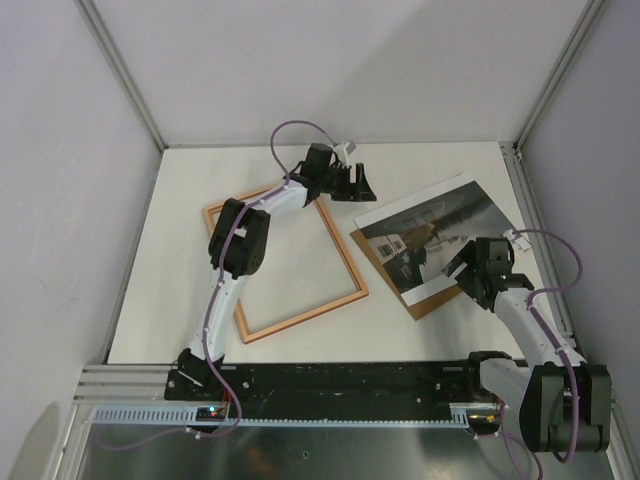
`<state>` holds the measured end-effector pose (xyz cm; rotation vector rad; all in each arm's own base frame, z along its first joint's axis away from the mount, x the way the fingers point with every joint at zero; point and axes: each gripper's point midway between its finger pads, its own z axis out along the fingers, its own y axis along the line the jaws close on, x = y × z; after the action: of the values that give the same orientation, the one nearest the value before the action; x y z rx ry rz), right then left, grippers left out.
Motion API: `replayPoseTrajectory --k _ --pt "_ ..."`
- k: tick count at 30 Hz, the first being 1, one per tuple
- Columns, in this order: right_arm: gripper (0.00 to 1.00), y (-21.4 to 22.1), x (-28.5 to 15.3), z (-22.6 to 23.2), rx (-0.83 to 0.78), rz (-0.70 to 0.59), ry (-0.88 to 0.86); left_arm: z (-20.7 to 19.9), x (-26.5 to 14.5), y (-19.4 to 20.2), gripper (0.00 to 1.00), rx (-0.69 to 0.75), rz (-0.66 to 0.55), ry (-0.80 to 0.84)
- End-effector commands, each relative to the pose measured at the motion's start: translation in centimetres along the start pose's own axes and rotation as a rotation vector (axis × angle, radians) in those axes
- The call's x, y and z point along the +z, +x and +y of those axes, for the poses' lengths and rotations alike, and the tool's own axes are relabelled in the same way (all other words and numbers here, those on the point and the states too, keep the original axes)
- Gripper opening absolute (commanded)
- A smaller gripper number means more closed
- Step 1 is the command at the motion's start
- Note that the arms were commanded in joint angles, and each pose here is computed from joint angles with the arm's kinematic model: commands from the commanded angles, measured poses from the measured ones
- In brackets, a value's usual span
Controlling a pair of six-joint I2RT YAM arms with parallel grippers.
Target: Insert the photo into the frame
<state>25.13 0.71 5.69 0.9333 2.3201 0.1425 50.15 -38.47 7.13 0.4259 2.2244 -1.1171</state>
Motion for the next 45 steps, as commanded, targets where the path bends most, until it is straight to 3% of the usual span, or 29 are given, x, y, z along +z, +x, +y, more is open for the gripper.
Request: replayPoseTrajectory --k 1,16,31,45 --pt "0.96 -1.5 0.2 0.5 0.08 -0.069 -0.048 -2.1 0.5 -1.4 0.84 0.045 -0.019 0.071" --pt "0.99 -3.0 1.8 1.3 0.147 -0.107 -0.151 0.3 2.7 3.0 0.84 -0.024 0.071 -0.043" --pt "0.99 -4.0 4.3 2.2 0.142 -0.062 -0.206 -0.5 1.5 7.6 0.8 -0.078 0.271 0.01" --pt "0.99 -5.7 6.2 3.8 0.111 -0.027 -0.248 -0.8 0.1 7.9 0.68 -0.156 0.319 0.042"
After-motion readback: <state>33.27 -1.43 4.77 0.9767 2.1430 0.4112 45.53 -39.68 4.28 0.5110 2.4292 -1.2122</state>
